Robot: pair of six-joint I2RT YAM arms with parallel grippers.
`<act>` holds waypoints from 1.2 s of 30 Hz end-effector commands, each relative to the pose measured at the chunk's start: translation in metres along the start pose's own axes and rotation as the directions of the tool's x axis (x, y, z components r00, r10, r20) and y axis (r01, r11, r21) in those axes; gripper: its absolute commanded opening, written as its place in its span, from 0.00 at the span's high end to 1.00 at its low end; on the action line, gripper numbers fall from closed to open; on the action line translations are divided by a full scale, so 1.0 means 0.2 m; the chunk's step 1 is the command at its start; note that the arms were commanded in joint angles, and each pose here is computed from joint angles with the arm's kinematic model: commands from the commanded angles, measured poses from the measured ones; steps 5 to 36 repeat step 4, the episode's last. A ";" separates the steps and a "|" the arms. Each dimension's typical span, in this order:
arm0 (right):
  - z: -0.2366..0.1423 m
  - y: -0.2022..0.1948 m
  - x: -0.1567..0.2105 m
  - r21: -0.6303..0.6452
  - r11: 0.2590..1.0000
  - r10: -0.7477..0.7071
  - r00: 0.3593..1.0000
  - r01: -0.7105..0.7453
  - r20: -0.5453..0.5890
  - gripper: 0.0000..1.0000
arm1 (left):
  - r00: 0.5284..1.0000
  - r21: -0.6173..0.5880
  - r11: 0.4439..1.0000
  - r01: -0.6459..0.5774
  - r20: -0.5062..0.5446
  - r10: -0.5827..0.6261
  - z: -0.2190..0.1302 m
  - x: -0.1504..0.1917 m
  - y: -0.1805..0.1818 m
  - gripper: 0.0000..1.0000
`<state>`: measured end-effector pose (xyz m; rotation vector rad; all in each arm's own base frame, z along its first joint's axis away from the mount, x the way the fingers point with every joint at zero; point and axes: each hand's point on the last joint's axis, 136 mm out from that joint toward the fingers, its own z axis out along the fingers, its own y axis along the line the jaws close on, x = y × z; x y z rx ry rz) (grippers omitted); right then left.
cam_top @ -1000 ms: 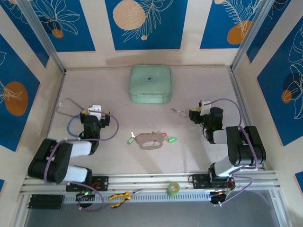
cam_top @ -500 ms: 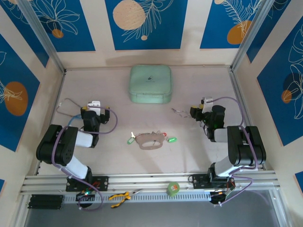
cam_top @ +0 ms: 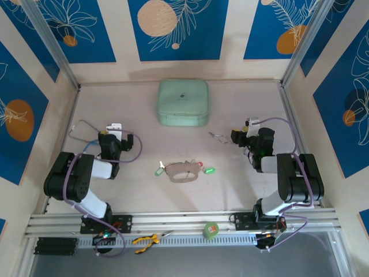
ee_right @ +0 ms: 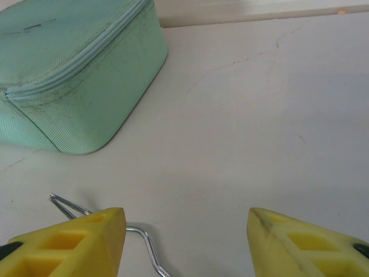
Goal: Put the keys on the keyring
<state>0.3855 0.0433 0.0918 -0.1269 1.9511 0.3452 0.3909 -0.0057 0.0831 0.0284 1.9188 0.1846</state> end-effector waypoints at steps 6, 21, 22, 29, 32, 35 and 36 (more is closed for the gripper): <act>0.02 -0.04 -0.03 0.058 0.998 0.003 1.000 -0.004 0.006 0.01 | 0.999 0.044 0.999 0.021 0.037 -0.023 -0.01 -0.06 -0.02 0.00; 0.02 -0.04 -0.03 0.058 0.998 0.003 1.000 -0.004 0.006 0.01 | 0.999 0.044 0.999 0.021 0.037 -0.023 -0.01 -0.06 -0.02 0.00; 0.02 -0.04 -0.03 0.058 0.998 0.003 1.000 -0.004 0.006 0.01 | 0.999 0.044 0.999 0.021 0.037 -0.023 -0.01 -0.06 -0.02 0.00; 0.02 -0.04 -0.03 0.058 0.998 0.003 1.000 -0.004 0.006 0.01 | 0.999 0.044 0.999 0.021 0.037 -0.023 -0.01 -0.06 -0.02 0.00; 0.02 -0.04 -0.03 0.058 0.998 0.003 1.000 -0.004 0.006 0.01 | 0.999 0.044 0.999 0.021 0.037 -0.023 -0.01 -0.06 -0.02 0.00; 0.02 -0.04 -0.03 0.058 0.998 0.003 1.000 -0.004 0.006 0.01 | 0.999 0.044 0.999 0.021 0.037 -0.023 -0.01 -0.06 -0.02 0.00; 0.02 -0.04 -0.03 0.058 0.998 0.003 1.000 -0.004 0.006 0.01 | 0.999 0.044 0.999 0.021 0.037 -0.023 -0.01 -0.06 -0.02 0.00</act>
